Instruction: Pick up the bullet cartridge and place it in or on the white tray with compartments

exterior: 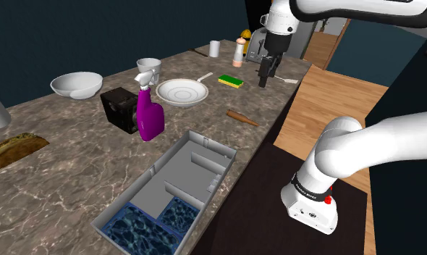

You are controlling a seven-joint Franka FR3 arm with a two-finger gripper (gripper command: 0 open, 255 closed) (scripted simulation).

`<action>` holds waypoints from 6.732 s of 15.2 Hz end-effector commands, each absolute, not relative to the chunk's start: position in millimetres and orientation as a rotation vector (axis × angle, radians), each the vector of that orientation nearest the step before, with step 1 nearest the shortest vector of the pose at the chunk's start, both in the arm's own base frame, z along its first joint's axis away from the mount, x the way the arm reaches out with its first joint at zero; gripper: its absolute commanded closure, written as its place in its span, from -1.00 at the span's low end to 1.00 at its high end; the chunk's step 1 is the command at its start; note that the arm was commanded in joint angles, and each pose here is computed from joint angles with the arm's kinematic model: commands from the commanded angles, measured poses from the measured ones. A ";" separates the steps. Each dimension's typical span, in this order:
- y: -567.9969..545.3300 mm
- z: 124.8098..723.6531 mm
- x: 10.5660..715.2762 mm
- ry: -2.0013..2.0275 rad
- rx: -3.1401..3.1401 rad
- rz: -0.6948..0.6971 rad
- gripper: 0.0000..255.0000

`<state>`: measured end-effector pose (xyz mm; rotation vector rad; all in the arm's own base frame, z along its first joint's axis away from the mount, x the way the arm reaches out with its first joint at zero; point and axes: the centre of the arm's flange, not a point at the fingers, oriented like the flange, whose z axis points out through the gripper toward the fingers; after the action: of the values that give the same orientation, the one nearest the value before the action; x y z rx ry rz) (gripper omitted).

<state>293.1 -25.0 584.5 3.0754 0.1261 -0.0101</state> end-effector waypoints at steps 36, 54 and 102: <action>-27.8 389.7 335.4 0.177 3.098 0.051 1.00; -27.8 468.8 335.4 0.177 3.098 0.051 1.00; 386.8 471.6 303.2 0.177 3.098 0.051 1.00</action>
<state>303.6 386.3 477.6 3.0977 0.1771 0.0502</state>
